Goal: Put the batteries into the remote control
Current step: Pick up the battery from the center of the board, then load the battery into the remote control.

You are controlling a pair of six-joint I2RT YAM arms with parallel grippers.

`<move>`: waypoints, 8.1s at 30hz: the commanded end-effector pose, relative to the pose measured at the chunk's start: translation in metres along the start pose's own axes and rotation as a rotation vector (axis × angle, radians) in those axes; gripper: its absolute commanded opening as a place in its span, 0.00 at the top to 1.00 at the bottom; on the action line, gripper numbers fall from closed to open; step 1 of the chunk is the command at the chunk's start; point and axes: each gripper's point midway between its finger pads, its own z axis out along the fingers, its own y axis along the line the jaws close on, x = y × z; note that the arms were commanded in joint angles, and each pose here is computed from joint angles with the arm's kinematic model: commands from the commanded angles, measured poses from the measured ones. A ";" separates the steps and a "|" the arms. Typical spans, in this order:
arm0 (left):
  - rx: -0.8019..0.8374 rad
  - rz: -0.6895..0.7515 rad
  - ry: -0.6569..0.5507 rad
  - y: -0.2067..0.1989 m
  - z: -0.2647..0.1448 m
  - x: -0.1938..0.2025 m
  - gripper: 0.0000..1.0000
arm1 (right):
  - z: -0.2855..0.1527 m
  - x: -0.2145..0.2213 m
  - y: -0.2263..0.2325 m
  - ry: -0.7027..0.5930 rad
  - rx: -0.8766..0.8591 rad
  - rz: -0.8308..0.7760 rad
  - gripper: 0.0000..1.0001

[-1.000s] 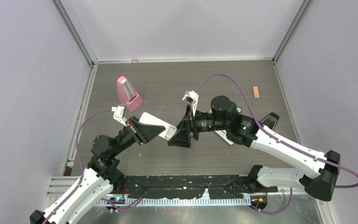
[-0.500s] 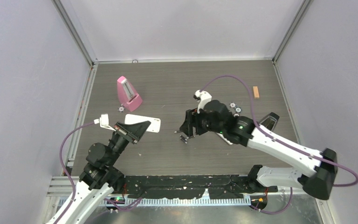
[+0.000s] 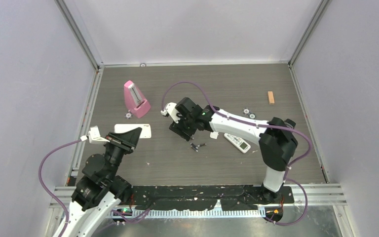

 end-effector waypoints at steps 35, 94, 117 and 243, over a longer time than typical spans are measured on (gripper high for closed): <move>-0.123 0.049 -0.081 0.026 -0.002 -0.014 1.00 | 0.066 0.047 -0.007 0.243 -0.103 -0.095 0.79; 0.429 -0.683 0.089 -0.051 0.018 0.030 1.00 | -0.186 -0.156 0.064 -0.748 0.244 0.805 0.91; 0.508 -0.708 0.073 -0.067 0.014 0.019 1.00 | -0.173 -0.157 0.072 -0.762 0.286 0.808 0.89; 0.652 -0.648 0.047 -0.072 -0.008 0.016 1.00 | -0.189 -0.159 0.108 -0.579 -0.704 1.433 0.79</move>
